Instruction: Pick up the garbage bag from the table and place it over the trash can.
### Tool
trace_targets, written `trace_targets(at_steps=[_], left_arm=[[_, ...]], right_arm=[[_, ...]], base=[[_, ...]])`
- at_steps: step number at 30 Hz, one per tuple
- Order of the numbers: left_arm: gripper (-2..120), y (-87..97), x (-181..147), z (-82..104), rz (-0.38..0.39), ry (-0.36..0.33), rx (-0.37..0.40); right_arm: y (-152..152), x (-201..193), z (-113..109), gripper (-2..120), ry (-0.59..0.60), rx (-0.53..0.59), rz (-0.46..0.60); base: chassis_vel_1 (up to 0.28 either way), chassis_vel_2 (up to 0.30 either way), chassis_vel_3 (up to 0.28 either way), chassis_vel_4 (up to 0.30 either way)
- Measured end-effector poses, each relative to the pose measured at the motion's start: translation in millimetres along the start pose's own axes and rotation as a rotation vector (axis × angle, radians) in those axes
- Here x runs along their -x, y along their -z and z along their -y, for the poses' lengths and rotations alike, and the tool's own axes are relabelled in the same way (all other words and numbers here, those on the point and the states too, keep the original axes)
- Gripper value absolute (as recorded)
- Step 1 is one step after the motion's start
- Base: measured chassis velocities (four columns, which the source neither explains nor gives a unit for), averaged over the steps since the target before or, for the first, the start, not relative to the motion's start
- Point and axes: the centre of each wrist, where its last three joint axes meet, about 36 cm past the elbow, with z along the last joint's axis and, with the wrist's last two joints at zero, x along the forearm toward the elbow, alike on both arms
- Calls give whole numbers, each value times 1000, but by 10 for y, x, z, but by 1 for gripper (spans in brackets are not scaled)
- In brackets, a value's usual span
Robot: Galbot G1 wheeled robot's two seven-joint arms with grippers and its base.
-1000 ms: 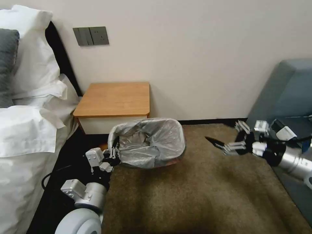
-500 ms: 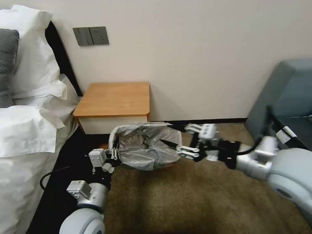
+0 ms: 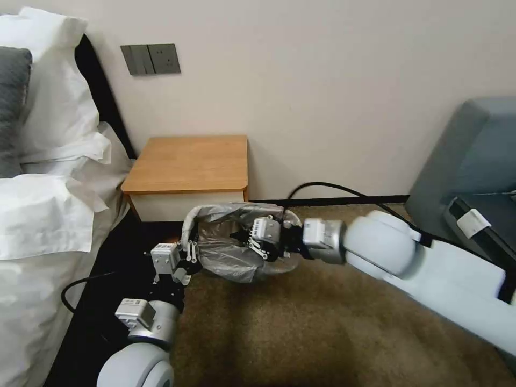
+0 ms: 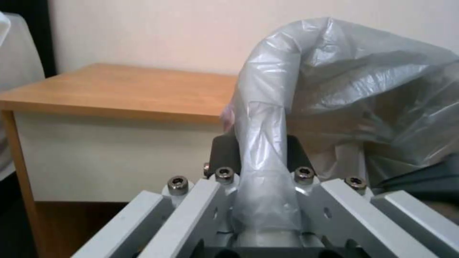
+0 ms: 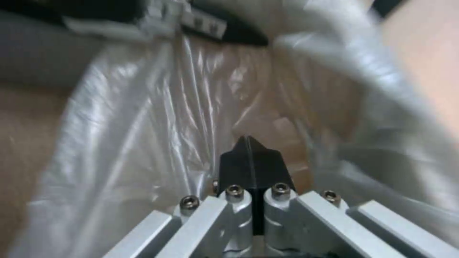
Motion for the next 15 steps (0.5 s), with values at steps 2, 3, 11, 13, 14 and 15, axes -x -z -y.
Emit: trace_targets(at_steps=[2, 3, 11, 13, 14, 15], left_arm=[[6, 8, 1, 3, 3, -2, -1], [6, 15, 2, 6, 5, -2, -2], [6, 49, 4, 35, 17, -12, -12], [6, 51, 4, 38, 17, -14, -14], [6, 55, 4, 40, 18, -15, -14], [6, 62, 3, 42, 20, -16, -15]], right_arm=[[-8, 115, -10, 0, 12, -6, -14], [-13, 206, -33, 0, 19, -7, -26], [-19, 568, -105, 0, 17, -45, -78], [-33, 617, -107, 0, 15, -45, -88], [-48, 644, -105, 0, 15, -45, -95], [-79, 679, -99, 0, 12, -47, -106]], base=[[0, 0, 0, 0], [0, 0, 0, 0], [0, 0, 0, 0], [0, 0, 0, 0], [0, 0, 0, 0], [0, 0, 0, 0]])
